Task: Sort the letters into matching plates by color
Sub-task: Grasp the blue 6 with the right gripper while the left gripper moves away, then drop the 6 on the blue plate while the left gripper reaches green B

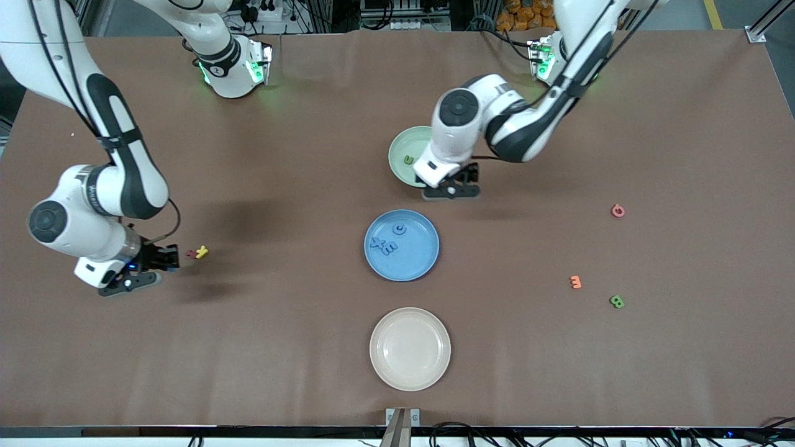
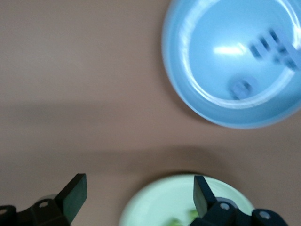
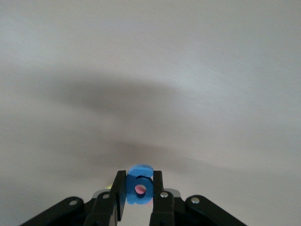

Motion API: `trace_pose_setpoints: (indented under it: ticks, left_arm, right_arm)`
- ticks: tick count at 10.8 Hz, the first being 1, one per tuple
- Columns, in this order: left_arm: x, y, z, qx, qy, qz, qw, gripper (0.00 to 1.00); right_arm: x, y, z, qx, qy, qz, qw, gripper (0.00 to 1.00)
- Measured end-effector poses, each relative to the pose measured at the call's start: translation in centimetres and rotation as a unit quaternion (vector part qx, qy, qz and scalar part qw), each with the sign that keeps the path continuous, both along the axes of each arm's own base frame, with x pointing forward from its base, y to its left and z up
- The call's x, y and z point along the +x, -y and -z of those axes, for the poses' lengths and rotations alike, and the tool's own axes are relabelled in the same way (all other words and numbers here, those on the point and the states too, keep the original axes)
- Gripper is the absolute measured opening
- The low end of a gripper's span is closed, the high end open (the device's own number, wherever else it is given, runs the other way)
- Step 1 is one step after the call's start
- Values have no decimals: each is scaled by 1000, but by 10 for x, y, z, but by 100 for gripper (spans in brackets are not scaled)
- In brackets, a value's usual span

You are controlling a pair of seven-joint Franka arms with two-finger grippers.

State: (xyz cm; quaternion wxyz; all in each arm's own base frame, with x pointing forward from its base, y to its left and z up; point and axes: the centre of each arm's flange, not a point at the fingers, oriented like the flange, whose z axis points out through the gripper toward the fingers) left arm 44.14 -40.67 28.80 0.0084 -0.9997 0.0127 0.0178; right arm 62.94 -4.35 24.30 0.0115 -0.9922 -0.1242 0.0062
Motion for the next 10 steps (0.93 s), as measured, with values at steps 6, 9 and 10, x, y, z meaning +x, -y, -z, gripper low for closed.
trace_pose_setpoints:
  ticks: [6,9,10]
  left_arm:
    - [90,-136,-17,4,3,103,995,100]
    - [135,-252,-14,0,0,180,984,100]
    - [144,-275,-10,-4,8,215,977,100]
  right_arm:
    - [-6,-219,-24,37,7,142,989,26]
    - [-36,-329,-33,45,4,179,983,26]
    - [-45,-359,-34,48,4,195,980,26]
